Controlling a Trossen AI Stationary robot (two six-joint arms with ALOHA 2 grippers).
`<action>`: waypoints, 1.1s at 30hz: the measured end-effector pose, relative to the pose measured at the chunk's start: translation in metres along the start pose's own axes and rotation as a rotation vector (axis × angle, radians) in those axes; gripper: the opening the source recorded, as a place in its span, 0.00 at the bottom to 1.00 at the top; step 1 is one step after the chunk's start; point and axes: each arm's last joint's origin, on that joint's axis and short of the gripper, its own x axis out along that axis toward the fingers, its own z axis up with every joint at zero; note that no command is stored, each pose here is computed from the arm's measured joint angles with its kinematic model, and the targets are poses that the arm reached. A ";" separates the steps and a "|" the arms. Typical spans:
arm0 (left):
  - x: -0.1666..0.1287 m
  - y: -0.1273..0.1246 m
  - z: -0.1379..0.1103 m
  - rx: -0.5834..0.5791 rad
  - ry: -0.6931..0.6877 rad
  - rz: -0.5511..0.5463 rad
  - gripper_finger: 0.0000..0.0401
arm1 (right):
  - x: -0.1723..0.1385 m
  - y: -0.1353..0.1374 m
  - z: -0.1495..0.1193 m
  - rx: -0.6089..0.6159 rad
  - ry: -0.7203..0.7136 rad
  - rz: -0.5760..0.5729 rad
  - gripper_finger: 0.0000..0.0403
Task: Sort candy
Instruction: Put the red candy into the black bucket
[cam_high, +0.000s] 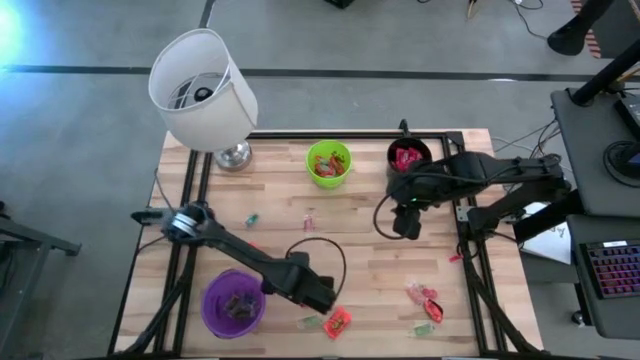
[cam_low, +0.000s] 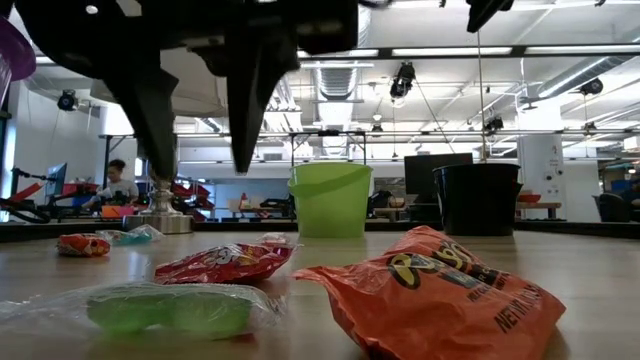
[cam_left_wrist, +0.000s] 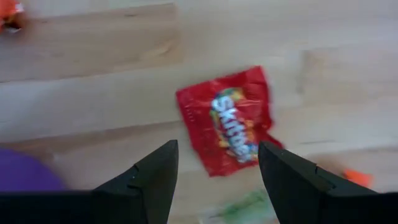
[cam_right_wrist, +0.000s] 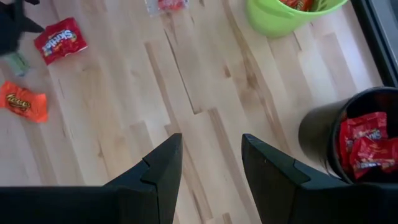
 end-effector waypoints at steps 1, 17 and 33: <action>0.003 -0.003 -0.001 -0.005 0.003 0.034 0.51 | -0.003 -0.001 -0.002 0.000 -0.001 0.001 0.39; 0.054 -0.035 0.005 0.013 0.096 0.145 0.51 | -0.034 -0.014 -0.021 0.048 -0.075 0.046 0.39; 0.085 -0.031 0.005 0.093 0.260 0.083 0.23 | -0.058 -0.006 -0.046 0.027 -0.095 0.144 0.39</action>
